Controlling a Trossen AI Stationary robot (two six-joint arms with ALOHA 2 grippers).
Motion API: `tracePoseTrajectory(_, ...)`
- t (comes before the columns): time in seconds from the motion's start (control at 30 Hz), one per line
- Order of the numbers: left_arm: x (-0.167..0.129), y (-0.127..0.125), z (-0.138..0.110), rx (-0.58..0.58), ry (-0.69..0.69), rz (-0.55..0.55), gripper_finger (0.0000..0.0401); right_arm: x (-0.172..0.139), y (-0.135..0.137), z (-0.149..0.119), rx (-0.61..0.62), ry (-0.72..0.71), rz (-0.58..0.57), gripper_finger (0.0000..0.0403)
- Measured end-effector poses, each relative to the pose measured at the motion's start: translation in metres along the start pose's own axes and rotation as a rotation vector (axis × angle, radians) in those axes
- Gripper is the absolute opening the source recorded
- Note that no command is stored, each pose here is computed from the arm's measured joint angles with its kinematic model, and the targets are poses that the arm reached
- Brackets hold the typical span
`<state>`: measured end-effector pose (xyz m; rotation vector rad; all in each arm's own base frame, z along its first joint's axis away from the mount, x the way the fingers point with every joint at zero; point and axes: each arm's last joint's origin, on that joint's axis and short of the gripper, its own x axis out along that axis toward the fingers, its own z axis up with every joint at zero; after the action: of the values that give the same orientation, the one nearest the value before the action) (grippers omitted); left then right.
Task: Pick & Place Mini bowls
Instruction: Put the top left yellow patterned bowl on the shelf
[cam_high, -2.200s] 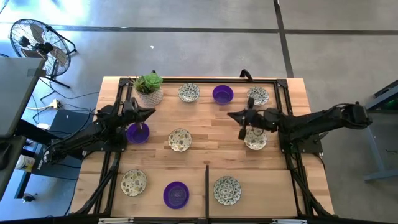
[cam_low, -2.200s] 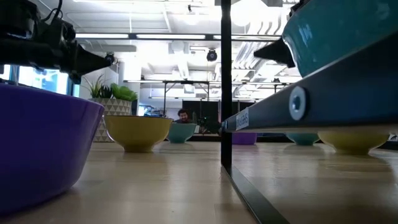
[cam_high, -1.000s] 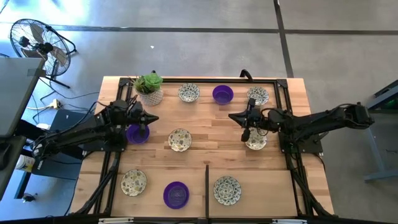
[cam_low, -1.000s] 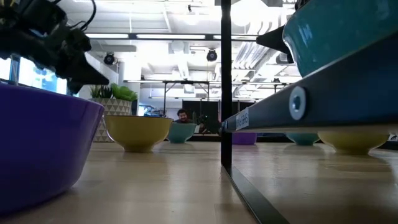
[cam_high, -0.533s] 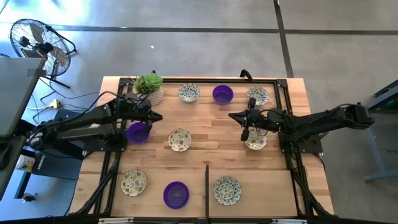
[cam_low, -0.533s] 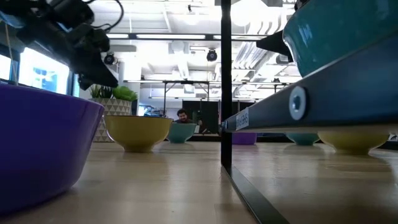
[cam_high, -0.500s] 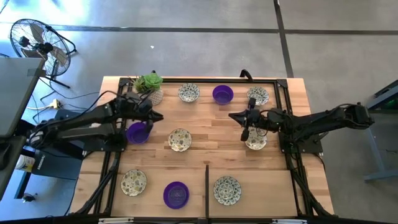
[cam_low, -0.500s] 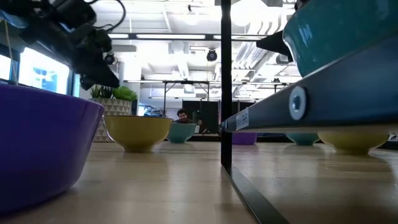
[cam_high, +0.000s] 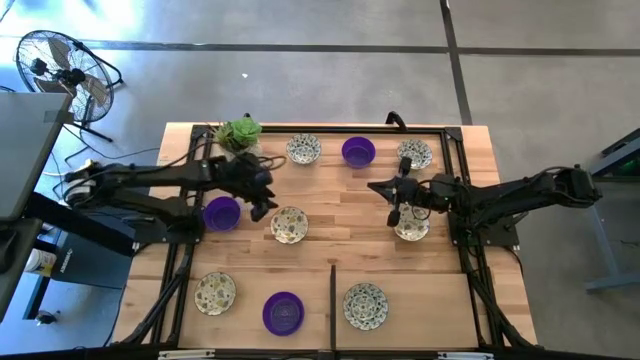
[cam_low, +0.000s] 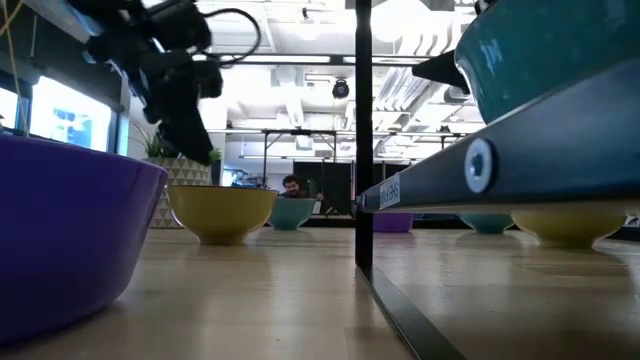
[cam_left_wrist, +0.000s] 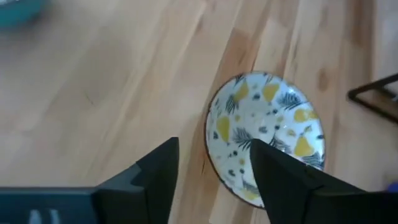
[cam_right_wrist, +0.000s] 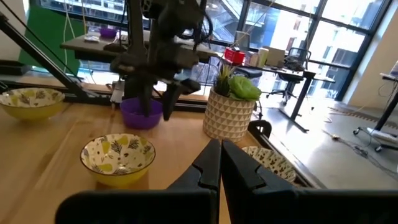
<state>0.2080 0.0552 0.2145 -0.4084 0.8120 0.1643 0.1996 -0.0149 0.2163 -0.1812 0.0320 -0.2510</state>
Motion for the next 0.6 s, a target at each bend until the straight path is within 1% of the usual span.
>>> tracePoseTrajectory(0.07, 0.008, -0.002, 0.004, -0.014, 0.043, -0.032, 0.0211, 0.0, -0.001, 0.0, -0.012, -0.002, 0.0, 0.0)
tracePoseTrajectory(0.13, 0.017, -0.002, 0.007, -0.054, 0.083, -0.066, 0.0218, 0.0, -0.002, 0.0, -0.024, -0.002, -0.005, 0.0)
tracePoseTrajectory(0.2, 0.027, 0.0, 0.008, -0.093, 0.121, -0.052, 0.022, 0.001, -0.003, 0.0, -0.029, -0.001, -0.011, 0.0)
tracePoseTrajectory(0.27, 0.037, 0.002, 0.008, -0.108, 0.161, -0.031, 0.0221, 0.001, -0.004, -0.001, -0.029, 0.003, -0.016, 0.0)
tracePoseTrajectory(0.43, 0.056, 0.006, 0.008, -0.098, 0.22, -0.03, 0.0221, 0.001, -0.005, -0.003, -0.032, 0.023, -0.018, 0.0)
tracePoseTrajectory(0.53, 0.063, 0.008, 0.006, -0.107, 0.254, -0.027, 0.0216, 0.001, -0.005, -0.004, -0.035, 0.038, -0.015, 0.0)
tracePoseTrajectory(0.6, 0.068, 0.009, 0.004, -0.113, 0.274, -0.038, 0.0199, 0.001, -0.004, -0.005, -0.033, 0.048, -0.013, 0.0)
